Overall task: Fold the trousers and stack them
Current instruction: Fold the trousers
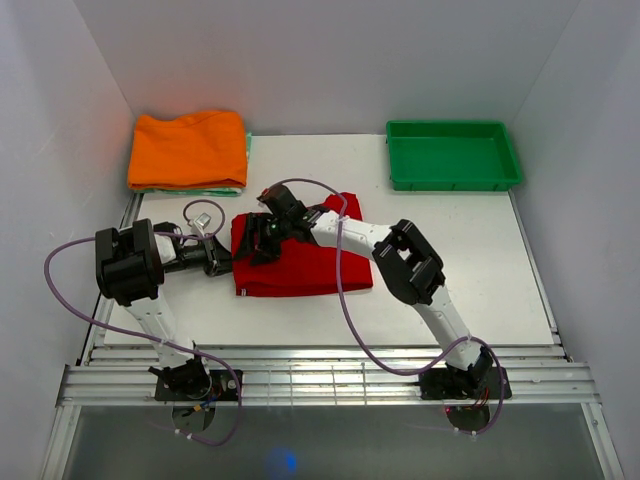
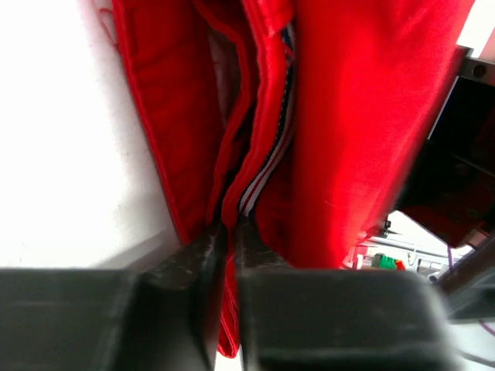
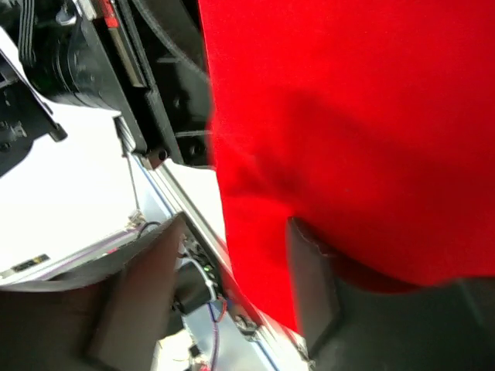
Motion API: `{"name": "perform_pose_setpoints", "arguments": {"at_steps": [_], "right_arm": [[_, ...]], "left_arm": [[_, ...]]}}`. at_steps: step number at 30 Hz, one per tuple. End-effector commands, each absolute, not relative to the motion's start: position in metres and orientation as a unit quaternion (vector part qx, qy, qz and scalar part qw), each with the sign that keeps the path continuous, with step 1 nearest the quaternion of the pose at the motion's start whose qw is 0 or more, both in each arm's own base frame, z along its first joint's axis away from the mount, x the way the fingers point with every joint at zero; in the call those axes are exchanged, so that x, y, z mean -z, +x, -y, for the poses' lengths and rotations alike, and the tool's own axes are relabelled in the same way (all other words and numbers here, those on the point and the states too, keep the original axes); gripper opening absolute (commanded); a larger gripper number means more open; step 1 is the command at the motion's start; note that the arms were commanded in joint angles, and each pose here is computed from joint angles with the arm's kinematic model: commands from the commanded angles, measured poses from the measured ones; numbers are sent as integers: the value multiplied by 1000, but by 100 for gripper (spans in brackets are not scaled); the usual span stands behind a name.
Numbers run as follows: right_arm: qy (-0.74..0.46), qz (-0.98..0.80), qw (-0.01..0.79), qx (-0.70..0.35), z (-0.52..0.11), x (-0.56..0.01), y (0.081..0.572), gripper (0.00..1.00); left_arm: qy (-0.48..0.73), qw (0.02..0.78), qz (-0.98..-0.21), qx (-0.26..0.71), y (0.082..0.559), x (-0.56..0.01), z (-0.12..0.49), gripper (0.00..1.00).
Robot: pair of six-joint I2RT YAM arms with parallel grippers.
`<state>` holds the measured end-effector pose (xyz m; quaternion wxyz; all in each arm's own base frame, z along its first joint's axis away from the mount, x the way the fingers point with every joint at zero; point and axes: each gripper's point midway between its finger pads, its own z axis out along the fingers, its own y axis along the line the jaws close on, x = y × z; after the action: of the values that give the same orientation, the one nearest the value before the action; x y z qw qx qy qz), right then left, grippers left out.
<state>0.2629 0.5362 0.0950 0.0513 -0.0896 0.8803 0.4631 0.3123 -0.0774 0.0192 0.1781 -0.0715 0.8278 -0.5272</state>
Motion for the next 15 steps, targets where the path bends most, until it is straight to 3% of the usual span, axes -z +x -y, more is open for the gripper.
{"name": "perform_pose_setpoints", "arguments": {"at_steps": [1, 2, 5, 9, 15], "right_arm": [[-134, -840, 95, -518, -554, -142, 266, 69], [-145, -832, 98, -527, -554, -150, 265, 74], [-170, -811, 124, -546, -548, -182, 266, 85], [-228, -774, 170, -565, -532, -224, 271, 90], [-342, -705, 209, -585, -462, -281, 295, 98]], "left_arm": [[-74, 195, -850, 484, 312, -13, 66, 30], [-76, 198, -851, 480, 313, -16, 63, 40], [-98, 217, -853, 465, 319, -33, 43, 54], [-122, 244, -859, 433, 326, -56, 11, 69], [-73, 317, -871, 368, 337, -102, -34, 74]]}}
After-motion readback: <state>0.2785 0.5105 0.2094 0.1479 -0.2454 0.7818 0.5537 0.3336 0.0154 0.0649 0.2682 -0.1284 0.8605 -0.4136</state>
